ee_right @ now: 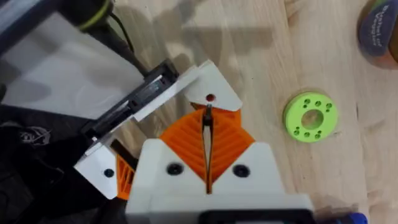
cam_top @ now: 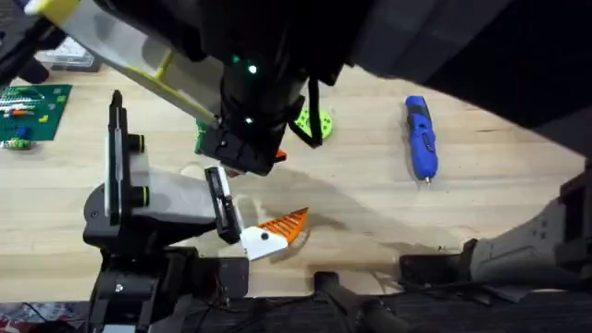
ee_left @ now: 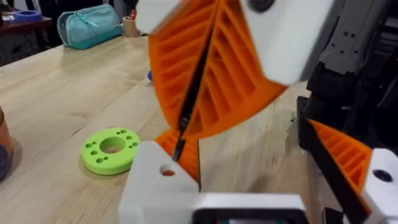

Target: Pick up the gripper from the table and insert it into the empty holder that is missing its gripper. Then pick up a screw, insert it into the mounting hole, and use the screwdriver to tighten it. Finally, clean up the table by picking up the vegetable and placing it into the bucket.

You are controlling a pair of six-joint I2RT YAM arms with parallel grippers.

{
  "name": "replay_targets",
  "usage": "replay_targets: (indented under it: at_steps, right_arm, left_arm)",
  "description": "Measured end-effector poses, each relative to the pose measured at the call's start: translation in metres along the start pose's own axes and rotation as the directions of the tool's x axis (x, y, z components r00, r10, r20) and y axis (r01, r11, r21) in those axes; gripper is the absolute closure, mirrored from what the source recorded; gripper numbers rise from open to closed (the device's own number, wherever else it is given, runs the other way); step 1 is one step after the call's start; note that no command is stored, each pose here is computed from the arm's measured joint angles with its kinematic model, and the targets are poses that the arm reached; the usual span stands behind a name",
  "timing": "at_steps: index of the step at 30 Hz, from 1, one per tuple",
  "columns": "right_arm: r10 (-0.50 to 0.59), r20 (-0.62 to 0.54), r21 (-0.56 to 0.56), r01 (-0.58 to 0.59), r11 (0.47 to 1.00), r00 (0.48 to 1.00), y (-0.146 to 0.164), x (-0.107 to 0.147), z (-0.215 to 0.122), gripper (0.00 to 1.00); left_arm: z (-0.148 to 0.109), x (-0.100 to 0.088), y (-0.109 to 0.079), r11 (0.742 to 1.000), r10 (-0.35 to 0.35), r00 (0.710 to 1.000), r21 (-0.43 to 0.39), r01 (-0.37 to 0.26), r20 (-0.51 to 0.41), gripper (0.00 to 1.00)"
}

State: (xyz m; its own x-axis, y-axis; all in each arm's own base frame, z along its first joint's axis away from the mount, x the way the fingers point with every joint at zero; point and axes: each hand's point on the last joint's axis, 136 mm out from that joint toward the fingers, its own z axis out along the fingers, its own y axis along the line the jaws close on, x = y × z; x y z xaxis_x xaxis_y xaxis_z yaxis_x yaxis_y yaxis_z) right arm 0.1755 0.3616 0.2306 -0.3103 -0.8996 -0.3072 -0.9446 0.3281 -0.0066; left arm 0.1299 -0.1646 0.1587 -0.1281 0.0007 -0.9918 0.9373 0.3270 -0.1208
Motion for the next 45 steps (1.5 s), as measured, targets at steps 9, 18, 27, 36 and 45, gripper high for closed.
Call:
replay_targets:
  at_steps: [9, 18, 27, 36, 45]
  right_arm:
    - [-0.006, 0.013, 0.002, 0.006, 1.000, 1.000, -0.0004, -0.0032, 0.0000, 0.987]
    - [-0.008, 0.013, 0.002, 0.008, 1.000, 1.000, -0.0004, -0.0031, 0.0000, 0.987]
    - [-0.012, 0.006, 0.001, 0.012, 1.000, 1.000, -0.0002, -0.0014, 0.0000, 0.987]
    - [-0.015, 0.005, 0.001, 0.015, 1.000, 1.000, -0.0002, -0.0013, 0.0001, 0.987]
    - [-0.015, -0.004, -0.001, 0.015, 1.000, 1.000, -0.0003, -0.0013, 0.0038, 0.987]
  left_arm:
    - [0.0000, 0.0000, 0.0000, 1.000, 0.000, 1.000, 0.000, 0.000, 0.000, 0.014]
    - [0.0000, -0.0001, 0.0000, 1.000, 0.000, 1.000, 0.000, 0.000, 0.000, 0.014]
    - [0.0000, 0.0000, 0.0000, 1.000, 0.000, 1.000, 0.000, 0.000, 0.000, 0.014]
    - [0.0000, -0.0001, 0.0000, 1.000, 0.000, 1.000, 0.000, 0.000, 0.000, 0.014]
    - [0.0000, -0.0001, 0.0000, 1.000, 0.000, 1.000, 0.000, 0.000, 0.000, 0.014]
